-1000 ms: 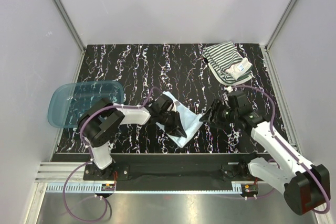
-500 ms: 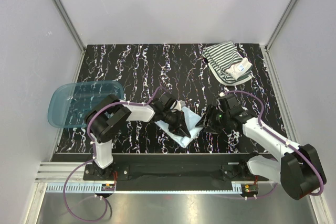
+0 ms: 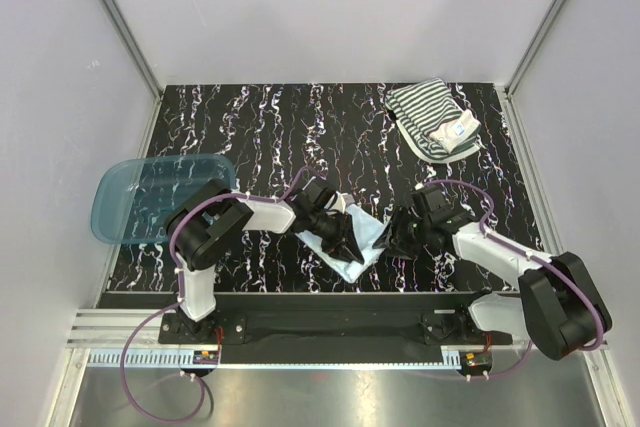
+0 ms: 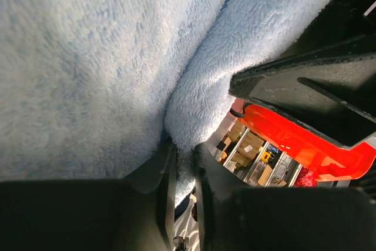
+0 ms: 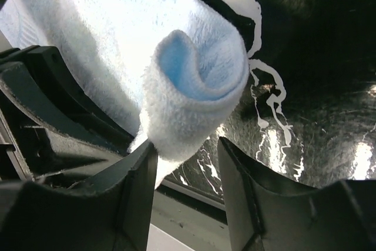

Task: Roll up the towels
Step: Roll the towel

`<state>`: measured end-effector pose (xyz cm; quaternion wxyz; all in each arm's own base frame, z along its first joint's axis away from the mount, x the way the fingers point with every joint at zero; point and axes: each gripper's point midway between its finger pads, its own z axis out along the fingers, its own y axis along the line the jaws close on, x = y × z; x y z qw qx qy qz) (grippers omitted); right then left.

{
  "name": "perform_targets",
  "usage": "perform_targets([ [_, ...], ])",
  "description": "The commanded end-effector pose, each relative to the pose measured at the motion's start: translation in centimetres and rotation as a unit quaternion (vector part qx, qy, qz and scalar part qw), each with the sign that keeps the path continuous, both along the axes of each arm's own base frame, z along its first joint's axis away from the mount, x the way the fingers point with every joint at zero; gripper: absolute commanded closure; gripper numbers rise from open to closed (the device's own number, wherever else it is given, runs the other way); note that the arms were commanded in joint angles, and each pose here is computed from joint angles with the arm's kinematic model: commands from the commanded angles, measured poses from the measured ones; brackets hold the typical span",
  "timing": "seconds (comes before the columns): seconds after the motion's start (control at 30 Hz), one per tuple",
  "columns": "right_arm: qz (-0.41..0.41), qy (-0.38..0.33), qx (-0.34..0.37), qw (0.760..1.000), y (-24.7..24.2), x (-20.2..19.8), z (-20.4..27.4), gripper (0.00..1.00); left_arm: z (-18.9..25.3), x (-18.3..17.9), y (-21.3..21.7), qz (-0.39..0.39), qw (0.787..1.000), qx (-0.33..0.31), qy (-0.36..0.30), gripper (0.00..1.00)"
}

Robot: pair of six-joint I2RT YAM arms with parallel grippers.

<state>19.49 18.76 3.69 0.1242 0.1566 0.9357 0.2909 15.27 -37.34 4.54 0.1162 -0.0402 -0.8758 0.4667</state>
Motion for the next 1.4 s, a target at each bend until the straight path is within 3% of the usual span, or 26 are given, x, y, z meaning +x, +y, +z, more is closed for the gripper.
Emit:
perform_targets([
  [0.0,-0.015,-0.035,-0.001,0.999,0.3,1.7,0.2,0.49,0.5,-0.8,-0.1,-0.016,1.0,-0.021,0.01,0.78],
  [0.4,0.0,-0.006,-0.033,0.999,0.3,1.7,-2.9,0.62,1.2,-0.7,-0.3,-0.012,0.999,-0.037,0.005,0.55],
  [0.53,0.003,0.004,-0.047,0.999,0.1,1.6,-3.1,0.67,0.6,-0.6,0.7,-0.011,1.0,0.011,-0.008,0.5],
  [0.7,0.012,0.008,-0.084,0.996,-0.8,1.6,-2.0,0.71,2.0,1.7,1.8,-0.005,0.991,0.079,-0.11,0.39],
  [0.73,0.013,0.005,-0.088,0.996,-0.8,1.8,-1.7,0.71,1.6,2.0,2.8,-0.007,0.985,0.115,-0.127,0.38],
  [0.93,0.038,0.011,-0.102,0.994,-0.6,1.8,-0.8,0.76,4.0,3.7,3.9,-0.007,0.958,0.187,-0.218,0.31],
  [1.03,0.052,0.012,-0.102,0.993,-0.1,1.7,-0.5,0.78,6.0,3.7,3.3,-0.024,0.938,0.195,-0.286,0.3],
  [1.13,0.072,0.017,-0.108,0.991,0.5,1.5,-0.3,0.78,7.0,4.0,3.2,-0.029,0.905,0.219,-0.365,0.3],
  [1.27,0.096,0.027,-0.113,0.989,1.0,1.3,-0.2,0.78,7.0,3.0,2.9,-0.056,0.877,0.227,-0.42,0.3],
  [1.37,0.107,0.031,-0.118,0.987,1.1,1.3,0.0,0.78,6.3,2.0,2.4,-0.078,0.869,0.219,-0.436,0.3],
])
